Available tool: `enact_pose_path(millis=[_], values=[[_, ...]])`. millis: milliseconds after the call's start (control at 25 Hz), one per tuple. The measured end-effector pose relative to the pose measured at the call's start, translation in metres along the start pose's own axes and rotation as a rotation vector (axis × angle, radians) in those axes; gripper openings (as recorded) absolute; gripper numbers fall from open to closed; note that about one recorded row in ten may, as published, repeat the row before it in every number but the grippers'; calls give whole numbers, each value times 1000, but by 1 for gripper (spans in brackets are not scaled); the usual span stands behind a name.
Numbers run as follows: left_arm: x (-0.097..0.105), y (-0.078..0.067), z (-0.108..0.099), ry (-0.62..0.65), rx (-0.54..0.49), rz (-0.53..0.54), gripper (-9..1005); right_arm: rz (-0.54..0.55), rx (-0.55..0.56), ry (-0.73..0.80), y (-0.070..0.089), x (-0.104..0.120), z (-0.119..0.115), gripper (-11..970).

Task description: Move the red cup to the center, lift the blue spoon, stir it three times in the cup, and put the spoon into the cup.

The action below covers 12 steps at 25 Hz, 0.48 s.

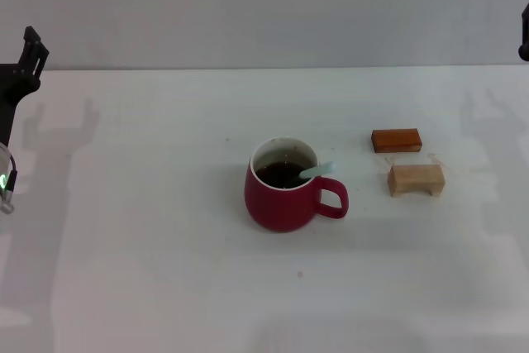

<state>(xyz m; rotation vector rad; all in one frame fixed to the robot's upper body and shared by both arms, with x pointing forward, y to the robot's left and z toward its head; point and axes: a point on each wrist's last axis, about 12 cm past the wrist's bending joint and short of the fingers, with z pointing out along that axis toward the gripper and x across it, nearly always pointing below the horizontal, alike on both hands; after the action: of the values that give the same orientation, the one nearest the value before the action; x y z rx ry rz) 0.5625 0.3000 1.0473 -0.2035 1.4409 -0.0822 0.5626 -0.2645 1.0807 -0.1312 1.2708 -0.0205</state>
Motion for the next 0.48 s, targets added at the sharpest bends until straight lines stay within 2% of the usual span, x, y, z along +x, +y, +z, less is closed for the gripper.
enact_pose_path(millis=[160, 360, 480], values=[[0, 0, 0, 0, 1, 0, 840, 71, 10, 14, -3, 2, -8, 346], [0, 2, -2, -1, -4, 0, 840, 83, -9, 54, -5, 8, -14, 389], [-1, 3, -3, -10, -6, 0, 840, 102, 47, 48, -11, 9, -22, 414]])
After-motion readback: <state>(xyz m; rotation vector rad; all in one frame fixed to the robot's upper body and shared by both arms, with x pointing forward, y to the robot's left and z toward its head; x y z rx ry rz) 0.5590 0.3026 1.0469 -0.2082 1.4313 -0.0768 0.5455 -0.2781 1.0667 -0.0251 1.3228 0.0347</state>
